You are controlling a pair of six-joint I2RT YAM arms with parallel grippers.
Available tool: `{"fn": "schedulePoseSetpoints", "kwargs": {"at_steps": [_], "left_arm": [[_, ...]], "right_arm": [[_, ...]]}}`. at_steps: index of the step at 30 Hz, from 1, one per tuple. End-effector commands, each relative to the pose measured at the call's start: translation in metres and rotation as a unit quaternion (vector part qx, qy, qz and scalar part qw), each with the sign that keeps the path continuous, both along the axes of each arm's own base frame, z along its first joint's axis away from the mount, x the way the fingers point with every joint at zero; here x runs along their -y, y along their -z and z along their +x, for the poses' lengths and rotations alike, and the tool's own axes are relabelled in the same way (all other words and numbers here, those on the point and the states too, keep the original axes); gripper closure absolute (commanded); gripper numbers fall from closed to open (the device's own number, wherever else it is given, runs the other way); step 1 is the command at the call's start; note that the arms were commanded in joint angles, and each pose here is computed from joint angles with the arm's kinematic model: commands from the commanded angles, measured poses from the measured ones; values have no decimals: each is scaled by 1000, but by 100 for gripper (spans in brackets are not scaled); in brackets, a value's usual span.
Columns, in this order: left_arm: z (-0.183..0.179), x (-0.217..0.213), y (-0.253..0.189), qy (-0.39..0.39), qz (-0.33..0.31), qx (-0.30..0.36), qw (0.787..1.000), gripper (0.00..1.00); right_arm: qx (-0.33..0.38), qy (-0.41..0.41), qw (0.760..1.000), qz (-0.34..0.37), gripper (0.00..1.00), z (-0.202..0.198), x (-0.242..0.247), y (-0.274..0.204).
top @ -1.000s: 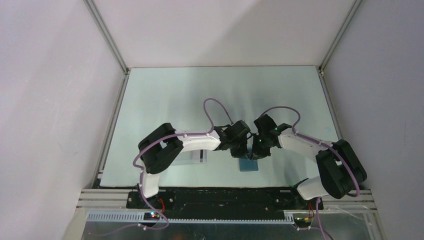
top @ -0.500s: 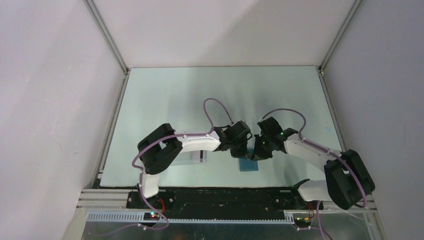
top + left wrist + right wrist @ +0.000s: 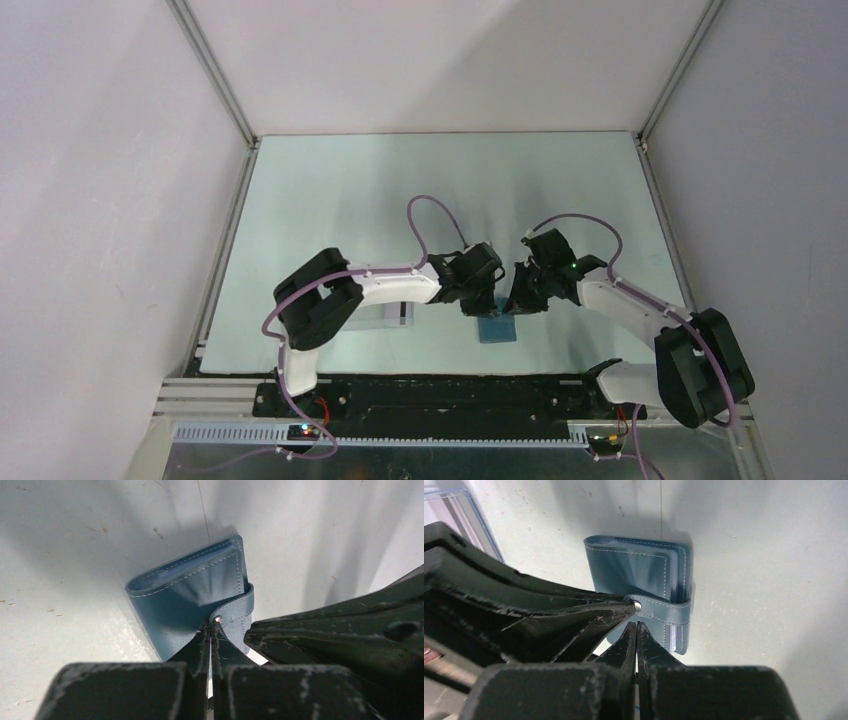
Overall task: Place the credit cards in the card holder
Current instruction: Close the card holder at the center of the board.
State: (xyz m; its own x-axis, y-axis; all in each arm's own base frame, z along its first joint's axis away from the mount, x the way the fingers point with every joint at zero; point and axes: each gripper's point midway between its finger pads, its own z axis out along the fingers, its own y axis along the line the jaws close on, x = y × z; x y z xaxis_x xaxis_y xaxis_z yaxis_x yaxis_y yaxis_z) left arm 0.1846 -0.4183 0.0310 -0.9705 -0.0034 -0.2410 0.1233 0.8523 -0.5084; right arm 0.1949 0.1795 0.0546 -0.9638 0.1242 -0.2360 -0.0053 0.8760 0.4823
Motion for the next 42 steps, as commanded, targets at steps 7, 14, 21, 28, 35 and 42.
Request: {"fn": "schedulePoseSetpoints", "kwargs": {"at_steps": [7,14,21,28,35,42], "left_arm": [[-5,-21,7,13,49,8,999,100],[-4,-21,7,16,50,10,999,92],[11,-27,-23,-3,36,59,998,58],[26,-41,-64,-29,8,103,994,37],[33,-54,-83,-41,-17,129,991,18],[42,-67,-101,-55,-87,158,982,8]], "right_arm": [[-11,-19,1000,-18,100,2,-6,19],[-22,-28,999,-33,100,-1,-8,30],[-17,-24,999,-35,100,-2,-5,25],[-14,-22,999,-33,100,0,-5,18],[18,-15,1000,1,99,6,-9,-7],[32,-4,999,7,91,10,-3,-16]]}}
